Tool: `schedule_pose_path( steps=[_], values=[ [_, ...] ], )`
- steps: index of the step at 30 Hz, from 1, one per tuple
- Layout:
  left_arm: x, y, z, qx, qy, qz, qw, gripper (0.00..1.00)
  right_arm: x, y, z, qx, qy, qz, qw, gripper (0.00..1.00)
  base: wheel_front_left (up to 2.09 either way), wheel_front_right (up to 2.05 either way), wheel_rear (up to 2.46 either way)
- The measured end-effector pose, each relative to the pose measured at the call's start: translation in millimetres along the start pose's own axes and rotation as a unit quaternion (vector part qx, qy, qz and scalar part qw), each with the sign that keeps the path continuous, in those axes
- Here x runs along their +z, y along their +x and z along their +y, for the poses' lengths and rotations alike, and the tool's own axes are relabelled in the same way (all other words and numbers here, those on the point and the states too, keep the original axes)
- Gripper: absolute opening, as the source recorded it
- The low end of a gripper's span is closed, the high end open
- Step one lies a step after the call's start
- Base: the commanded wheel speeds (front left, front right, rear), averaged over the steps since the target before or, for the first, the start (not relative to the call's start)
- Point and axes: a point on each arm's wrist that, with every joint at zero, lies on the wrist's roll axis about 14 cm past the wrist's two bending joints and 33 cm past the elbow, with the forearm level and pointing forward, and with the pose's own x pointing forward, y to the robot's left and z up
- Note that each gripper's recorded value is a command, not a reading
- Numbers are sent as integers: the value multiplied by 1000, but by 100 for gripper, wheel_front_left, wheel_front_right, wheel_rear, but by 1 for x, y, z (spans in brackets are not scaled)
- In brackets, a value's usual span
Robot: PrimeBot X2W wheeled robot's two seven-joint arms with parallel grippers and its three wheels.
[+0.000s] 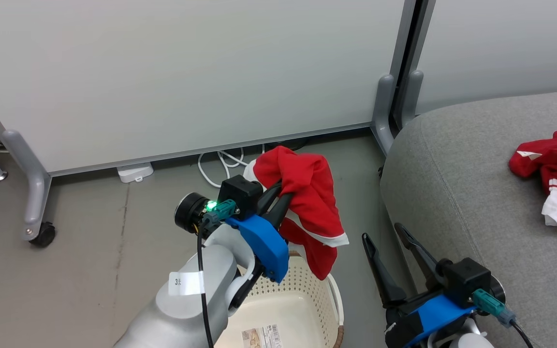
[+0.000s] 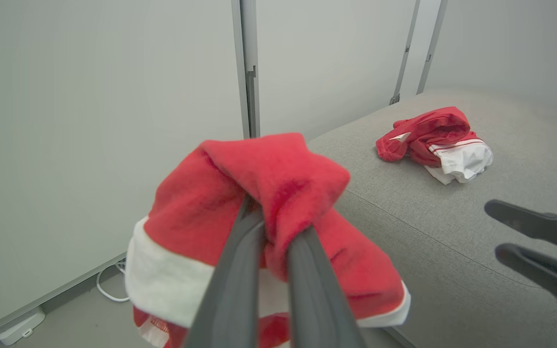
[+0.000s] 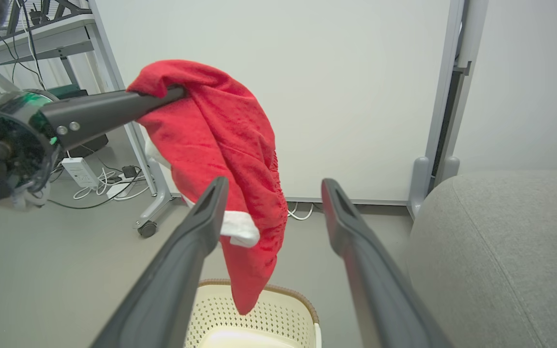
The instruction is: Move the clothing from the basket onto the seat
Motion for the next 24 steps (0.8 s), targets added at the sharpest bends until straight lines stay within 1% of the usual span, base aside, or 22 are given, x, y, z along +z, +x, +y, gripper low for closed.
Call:
schedule_pose_path(
  steps=[10,13,17,24],
  values=[
    [-5,2,0,-2,-7,6,1000,0,-3,0,1,2,1,6,1000,100,0,0,0],
    [-8,2,1,-1,-9,9,1000,0,-6,1,6,8,14,10,1000,100,0,0,0],
    [-10,3,2,0,-11,11,1000,0,-16,6,18,29,8,32,999,100,0,0,0],
    [-13,5,4,-3,-12,16,1000,0,-22,33,31,64,-10,55,996,100,0,0,0]
  ],
)
